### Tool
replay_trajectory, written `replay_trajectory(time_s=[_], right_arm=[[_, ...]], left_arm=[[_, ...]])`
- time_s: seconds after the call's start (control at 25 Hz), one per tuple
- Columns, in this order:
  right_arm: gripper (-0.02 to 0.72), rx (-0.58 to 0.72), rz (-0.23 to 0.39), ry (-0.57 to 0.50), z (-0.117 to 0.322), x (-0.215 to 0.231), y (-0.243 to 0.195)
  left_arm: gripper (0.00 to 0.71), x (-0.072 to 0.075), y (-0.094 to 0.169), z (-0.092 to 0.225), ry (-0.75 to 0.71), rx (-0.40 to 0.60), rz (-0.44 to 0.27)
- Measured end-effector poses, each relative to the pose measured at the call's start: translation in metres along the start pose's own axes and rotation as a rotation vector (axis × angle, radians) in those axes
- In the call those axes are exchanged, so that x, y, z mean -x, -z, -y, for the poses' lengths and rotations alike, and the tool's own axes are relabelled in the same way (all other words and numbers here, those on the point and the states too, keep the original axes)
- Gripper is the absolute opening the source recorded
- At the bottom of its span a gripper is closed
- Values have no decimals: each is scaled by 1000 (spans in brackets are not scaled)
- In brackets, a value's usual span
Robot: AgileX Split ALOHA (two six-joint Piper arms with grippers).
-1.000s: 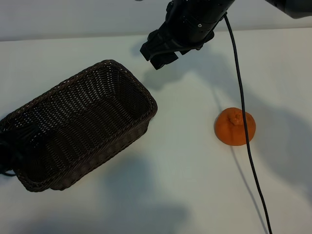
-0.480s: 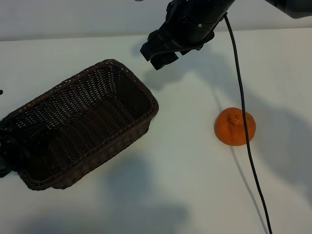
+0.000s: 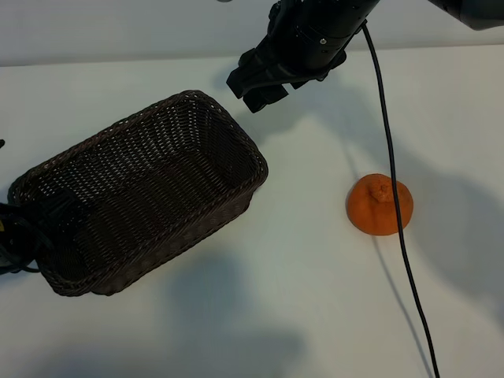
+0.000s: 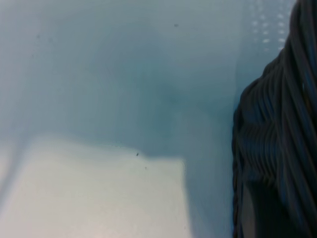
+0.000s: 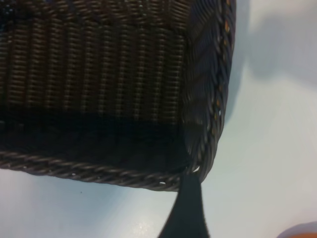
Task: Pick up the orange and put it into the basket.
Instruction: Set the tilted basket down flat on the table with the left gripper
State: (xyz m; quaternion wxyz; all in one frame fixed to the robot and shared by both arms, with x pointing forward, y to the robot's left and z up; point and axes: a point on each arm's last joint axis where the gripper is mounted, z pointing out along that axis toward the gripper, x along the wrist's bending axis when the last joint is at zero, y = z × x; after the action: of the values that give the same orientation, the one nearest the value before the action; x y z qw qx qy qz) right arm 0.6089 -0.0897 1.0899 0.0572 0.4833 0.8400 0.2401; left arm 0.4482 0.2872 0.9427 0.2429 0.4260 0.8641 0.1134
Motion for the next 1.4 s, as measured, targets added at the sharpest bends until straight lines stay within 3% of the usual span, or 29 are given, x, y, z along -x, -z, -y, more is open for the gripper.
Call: replay_trajectory(time_s=[0.92,1.24,1.4], right_arm=[[595,0,0,0,0,0,0],[595,0,1,0,0,0,0],[595,0,1,0,0,0,0]], left_arm=[[155,11,0,6,-136,-50,136],[155,-3,1,-3,-138,-76,154],[155,-4,2,-6,-144,-85,213]])
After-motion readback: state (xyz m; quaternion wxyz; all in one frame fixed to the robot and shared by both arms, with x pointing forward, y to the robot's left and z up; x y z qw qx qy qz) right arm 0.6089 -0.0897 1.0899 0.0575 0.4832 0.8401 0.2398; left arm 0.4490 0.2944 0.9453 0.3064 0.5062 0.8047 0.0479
